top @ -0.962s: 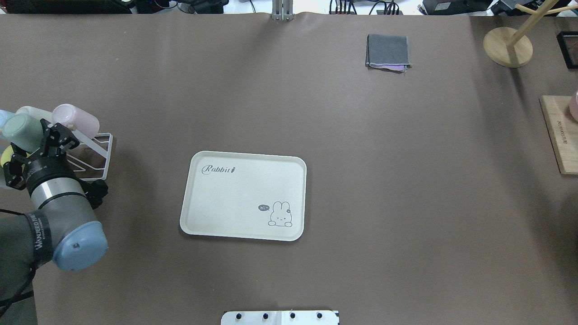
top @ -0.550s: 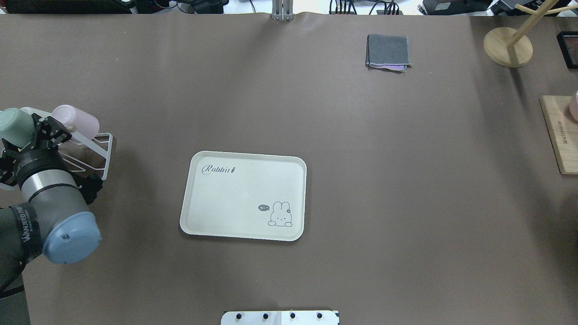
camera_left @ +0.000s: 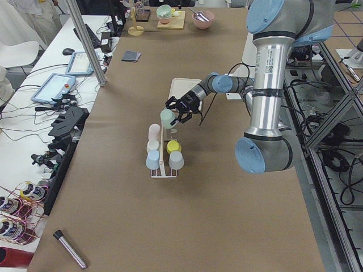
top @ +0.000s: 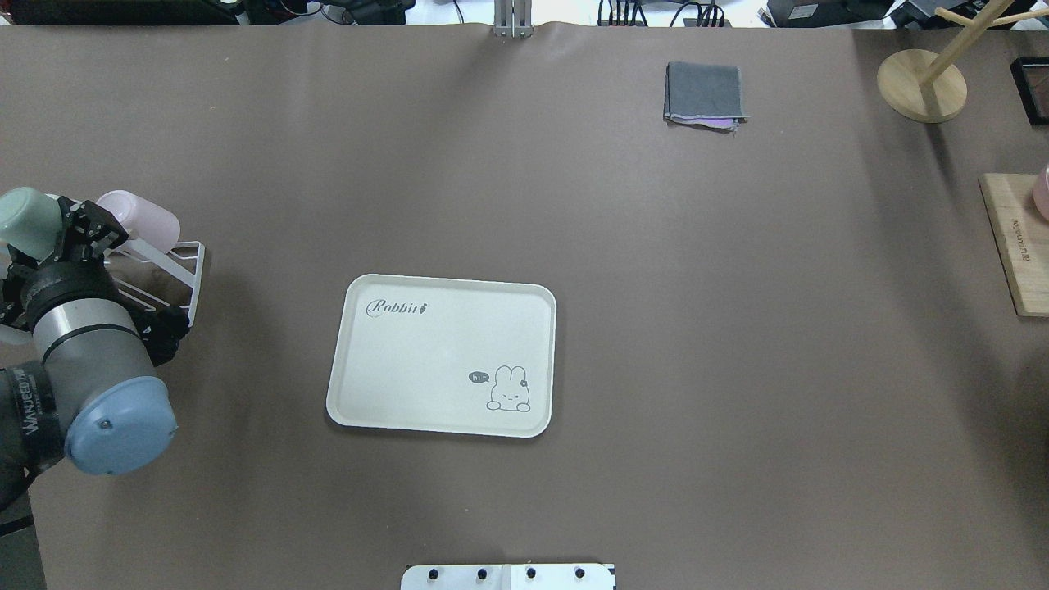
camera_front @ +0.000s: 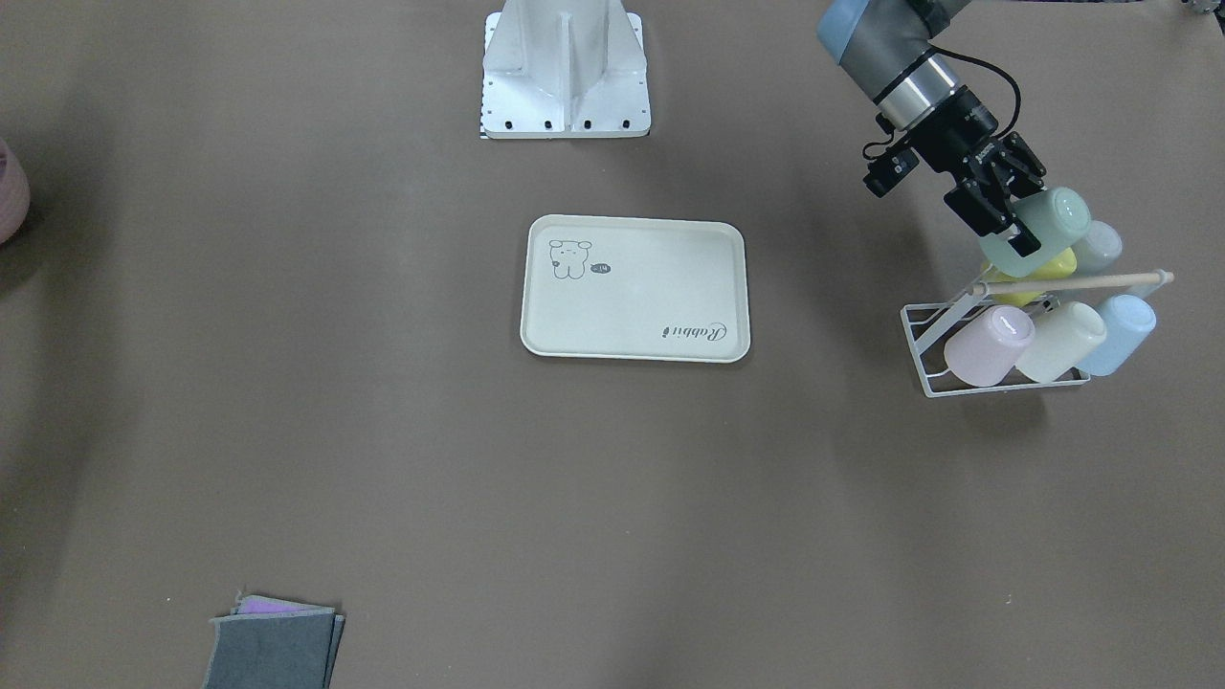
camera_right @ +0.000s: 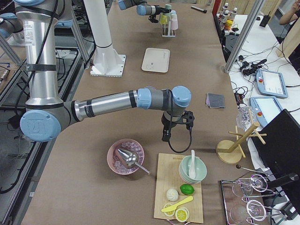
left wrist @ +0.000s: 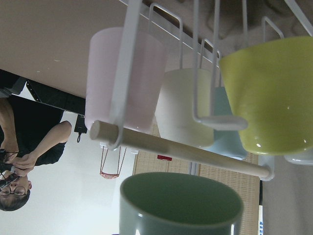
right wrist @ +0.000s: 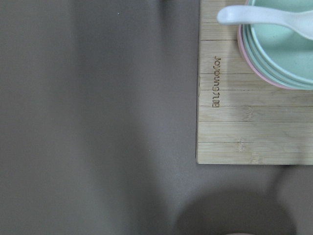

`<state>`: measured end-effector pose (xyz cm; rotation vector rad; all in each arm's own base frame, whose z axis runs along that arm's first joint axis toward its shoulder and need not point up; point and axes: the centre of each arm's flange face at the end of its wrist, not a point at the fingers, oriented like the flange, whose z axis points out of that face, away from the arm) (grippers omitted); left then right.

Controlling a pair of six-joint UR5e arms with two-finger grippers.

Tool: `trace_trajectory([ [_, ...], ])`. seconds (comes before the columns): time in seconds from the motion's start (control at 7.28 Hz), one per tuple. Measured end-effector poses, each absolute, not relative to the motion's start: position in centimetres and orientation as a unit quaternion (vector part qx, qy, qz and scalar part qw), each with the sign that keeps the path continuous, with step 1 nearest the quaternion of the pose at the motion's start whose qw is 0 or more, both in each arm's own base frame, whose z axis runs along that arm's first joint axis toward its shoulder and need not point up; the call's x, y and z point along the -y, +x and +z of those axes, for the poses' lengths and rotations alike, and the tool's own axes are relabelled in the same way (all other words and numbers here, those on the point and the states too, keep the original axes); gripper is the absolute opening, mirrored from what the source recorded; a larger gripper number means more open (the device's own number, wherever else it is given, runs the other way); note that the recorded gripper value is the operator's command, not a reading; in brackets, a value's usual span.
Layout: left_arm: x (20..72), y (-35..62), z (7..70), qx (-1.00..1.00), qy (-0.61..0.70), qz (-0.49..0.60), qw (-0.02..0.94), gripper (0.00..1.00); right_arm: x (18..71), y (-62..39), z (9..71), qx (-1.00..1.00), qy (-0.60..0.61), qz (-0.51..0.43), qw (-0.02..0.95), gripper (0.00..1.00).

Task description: Pick up and place green cup on tray

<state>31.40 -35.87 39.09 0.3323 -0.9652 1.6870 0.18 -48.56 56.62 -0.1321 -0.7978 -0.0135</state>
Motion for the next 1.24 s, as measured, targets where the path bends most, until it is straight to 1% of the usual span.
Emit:
trace_trajectory([
  [0.41, 36.3, 31.7, 37.6, 0.403, 0.19, 0.69, 0.571, 0.47, 48.5, 0.3, 56.9, 0.383, -0.065, -0.006, 0.921, 1.0],
  [0.69, 36.5, 32.0, 36.6, 0.397, 0.227, 0.668, 0.587, 0.37, 48.6, 0.4, 57.1, 0.38, -0.066, -0.005, 0.923, 1.0],
  [0.96, 36.6, 32.5, 36.8, 0.381, 0.256, 0.632, 0.624, 0.3, 48.7, 1.0, 57.1, 0.379, -0.063, 0.001, 0.923, 1.0],
  [1.24, 36.2, 33.2, 37.2, 0.351, 0.289, 0.582, 0.674, 0.27, 48.6, 2.1, 57.1, 0.38, -0.059, 0.012, 0.923, 1.0],
])
